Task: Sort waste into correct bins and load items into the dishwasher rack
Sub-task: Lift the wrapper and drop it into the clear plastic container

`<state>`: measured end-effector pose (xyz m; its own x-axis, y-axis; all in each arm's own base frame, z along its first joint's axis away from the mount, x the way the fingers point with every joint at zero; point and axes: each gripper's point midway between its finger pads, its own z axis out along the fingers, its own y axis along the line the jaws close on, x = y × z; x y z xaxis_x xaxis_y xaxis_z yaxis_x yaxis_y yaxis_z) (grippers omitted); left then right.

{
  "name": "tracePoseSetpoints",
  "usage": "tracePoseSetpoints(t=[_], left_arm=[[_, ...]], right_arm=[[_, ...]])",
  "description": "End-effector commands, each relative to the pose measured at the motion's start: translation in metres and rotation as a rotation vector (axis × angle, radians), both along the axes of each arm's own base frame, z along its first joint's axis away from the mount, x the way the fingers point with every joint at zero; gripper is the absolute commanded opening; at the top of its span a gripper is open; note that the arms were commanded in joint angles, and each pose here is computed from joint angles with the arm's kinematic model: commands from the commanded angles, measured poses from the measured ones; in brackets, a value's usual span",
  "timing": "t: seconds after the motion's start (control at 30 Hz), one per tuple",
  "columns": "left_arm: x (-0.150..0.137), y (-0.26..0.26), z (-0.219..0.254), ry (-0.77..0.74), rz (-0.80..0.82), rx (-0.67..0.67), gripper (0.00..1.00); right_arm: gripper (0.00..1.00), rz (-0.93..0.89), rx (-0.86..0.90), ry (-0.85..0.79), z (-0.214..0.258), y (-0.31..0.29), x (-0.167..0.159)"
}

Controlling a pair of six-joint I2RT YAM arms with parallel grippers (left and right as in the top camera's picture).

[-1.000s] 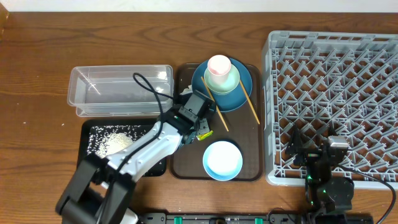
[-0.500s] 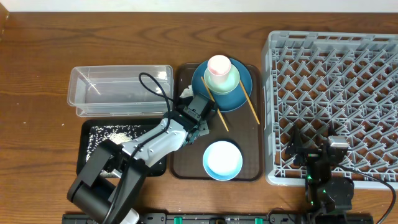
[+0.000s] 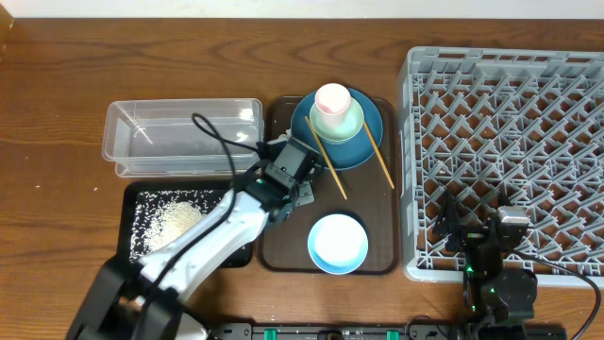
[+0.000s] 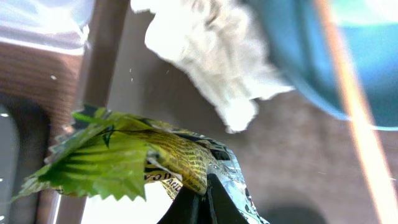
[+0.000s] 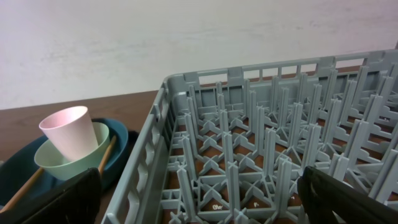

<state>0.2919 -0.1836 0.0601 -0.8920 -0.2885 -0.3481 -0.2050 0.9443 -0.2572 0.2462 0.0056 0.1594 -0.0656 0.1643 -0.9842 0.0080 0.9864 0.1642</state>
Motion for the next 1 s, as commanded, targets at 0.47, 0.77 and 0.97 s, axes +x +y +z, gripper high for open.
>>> tracePoseSetpoints(t=[0.47,0.77,0.97], left_arm=[[0.047,0.070,0.071,-0.281,0.245,0.018,0.06],[0.088,0.139,0.093,-0.404,0.468,-0.017,0.06],[0.090,0.165,0.091,-0.400,0.534,0.000,0.12]], right_arm=[[0.99,0.001,0.008,0.005,-0.002,0.001,0.000],[0.99,0.001,0.008,0.005,-0.002,0.001,0.000],[0.99,0.001,0.008,0.005,-0.002,0.001,0.000]])
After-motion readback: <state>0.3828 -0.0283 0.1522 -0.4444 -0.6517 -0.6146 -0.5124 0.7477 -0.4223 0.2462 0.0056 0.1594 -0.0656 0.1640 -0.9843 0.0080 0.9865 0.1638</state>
